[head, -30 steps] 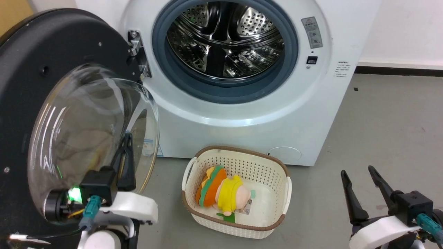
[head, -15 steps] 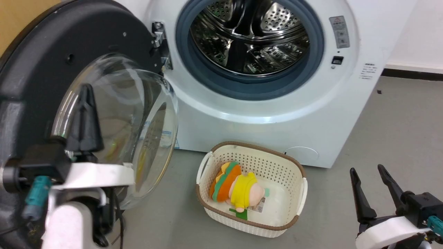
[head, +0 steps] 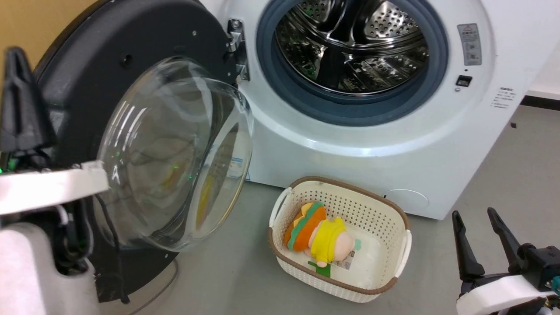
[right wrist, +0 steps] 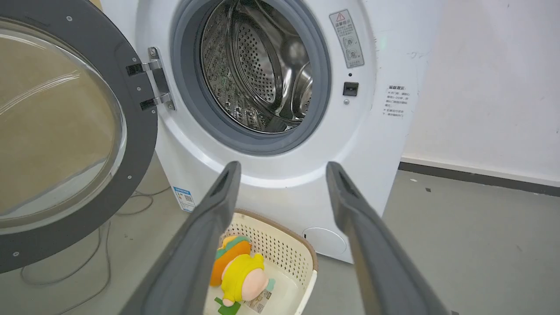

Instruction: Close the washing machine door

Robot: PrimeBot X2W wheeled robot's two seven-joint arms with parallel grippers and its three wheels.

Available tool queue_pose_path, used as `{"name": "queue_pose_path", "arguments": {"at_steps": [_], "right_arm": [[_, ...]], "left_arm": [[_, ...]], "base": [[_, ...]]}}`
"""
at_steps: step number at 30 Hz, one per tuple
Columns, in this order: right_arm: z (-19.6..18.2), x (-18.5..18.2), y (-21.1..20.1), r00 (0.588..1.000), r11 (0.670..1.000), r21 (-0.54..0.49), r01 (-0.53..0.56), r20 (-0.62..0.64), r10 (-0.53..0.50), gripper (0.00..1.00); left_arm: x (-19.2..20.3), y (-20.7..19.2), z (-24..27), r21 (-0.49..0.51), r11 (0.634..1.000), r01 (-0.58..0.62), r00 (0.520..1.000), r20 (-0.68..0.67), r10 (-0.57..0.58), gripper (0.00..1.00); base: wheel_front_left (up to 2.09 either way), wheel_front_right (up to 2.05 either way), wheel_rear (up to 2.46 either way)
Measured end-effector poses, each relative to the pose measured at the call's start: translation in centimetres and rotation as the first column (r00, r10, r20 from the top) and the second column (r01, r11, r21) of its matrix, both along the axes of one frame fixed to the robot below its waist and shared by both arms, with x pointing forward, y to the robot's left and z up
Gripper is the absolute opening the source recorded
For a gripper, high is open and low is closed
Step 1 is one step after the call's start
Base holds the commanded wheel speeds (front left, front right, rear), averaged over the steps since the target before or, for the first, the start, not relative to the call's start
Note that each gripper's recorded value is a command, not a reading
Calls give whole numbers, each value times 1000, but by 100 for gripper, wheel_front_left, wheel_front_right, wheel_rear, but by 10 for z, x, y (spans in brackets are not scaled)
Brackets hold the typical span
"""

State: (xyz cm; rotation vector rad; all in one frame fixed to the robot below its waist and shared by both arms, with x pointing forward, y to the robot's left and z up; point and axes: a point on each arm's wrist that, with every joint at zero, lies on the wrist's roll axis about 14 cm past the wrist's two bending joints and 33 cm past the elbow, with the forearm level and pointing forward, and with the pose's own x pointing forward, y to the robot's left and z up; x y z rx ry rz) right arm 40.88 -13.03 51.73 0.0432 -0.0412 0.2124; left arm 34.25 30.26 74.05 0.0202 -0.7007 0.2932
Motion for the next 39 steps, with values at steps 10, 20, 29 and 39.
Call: {"name": "queue_pose_path", "arguments": {"at_steps": [10,20,29,39], "right_arm": [[-5,8,9,1000,1000,13,-21,-5,21,100],[-9,17,18,999,999,27,-40,-3,40,100],[-13,24,26,998,998,35,-58,0,58,100],[-17,31,33,997,996,49,-71,2,71,100]], "left_arm": [[-25,65,15,-125,988,-87,992,75,97,0],[-49,139,-24,-354,917,-181,983,-28,183,0],[-61,175,-93,-632,754,-178,983,-141,114,0],[-63,169,-153,-801,587,-118,977,-200,-77,0]], "base": [[0,0,0],[0,0,0],[0,0,0],[0,0,0]]}}
